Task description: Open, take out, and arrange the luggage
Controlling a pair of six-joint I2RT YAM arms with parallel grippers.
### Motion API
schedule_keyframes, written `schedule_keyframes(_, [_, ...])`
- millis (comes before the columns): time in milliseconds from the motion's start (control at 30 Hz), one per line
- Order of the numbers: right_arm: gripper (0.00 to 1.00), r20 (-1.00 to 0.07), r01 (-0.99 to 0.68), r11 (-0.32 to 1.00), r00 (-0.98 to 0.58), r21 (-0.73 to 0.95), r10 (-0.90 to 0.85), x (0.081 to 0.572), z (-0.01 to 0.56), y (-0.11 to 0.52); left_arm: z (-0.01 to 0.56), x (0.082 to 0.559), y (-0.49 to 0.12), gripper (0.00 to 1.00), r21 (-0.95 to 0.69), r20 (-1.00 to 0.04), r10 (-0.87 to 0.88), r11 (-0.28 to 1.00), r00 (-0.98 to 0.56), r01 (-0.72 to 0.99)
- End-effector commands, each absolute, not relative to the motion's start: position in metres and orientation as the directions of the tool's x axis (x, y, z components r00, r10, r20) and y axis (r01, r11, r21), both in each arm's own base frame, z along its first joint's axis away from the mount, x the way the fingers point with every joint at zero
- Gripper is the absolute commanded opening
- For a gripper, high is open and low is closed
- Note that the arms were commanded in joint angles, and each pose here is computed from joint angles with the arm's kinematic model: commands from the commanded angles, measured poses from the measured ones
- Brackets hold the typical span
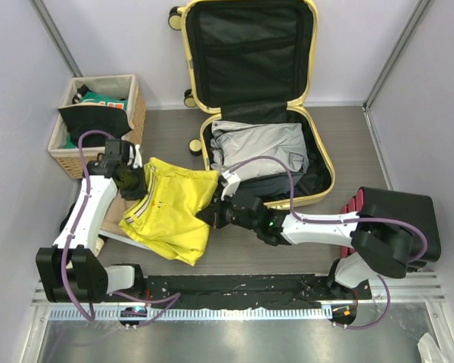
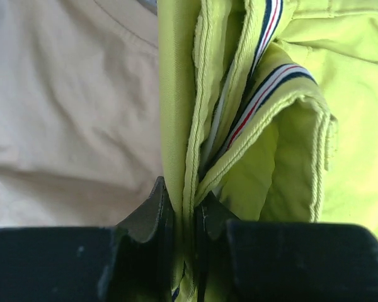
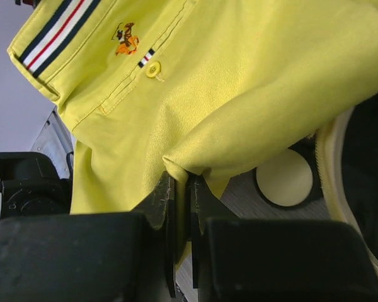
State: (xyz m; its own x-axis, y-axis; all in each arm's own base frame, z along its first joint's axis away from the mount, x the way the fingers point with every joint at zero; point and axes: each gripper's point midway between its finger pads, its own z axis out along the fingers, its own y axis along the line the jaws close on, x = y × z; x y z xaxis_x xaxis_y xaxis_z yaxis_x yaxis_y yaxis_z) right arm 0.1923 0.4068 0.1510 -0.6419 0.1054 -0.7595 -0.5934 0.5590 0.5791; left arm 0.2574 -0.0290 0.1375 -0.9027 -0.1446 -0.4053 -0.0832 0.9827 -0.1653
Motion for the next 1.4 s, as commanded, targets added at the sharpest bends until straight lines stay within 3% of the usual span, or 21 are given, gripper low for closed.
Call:
schedule_keyframes(0, [0.01, -0.744, -0.651, 0.433, -0.664, 0.624, 0.073, 0.169, 0.174, 0.444, 0.153, 0.294, 0.015, 0.0, 0.05, -0.516, -0.101, 0.988, -0.851, -0.147])
schedule_keyframes(267, [0.01, -0.738, -0.669, 0.403, -0.675, 0.625, 0.023, 0.171, 0.165, 0.48, 0.154, 0.308, 0.037, 0.0, 0.166, -0.52, -0.067, 0.97, -0.852, -0.177])
schedule_keyframes(533, [0.01, -0.758, -0.691, 0.393, -0.652, 0.606, 0.023, 0.172, 0.179, 0.488, 0.195, 0.313, 0.034, 0.0, 0.123, -0.636, -0.069, 0.974, -0.769, -0.189])
schedule_keyframes(1367, [0.01, -0.877, -0.738, 0.508, -0.473, 0.445, 0.08, 0.184, 0.238, 0.468, 0.239, 0.313, 0.037, 0.0, 0.016, -0.717, -0.124, 0.981, -0.686, -0.194])
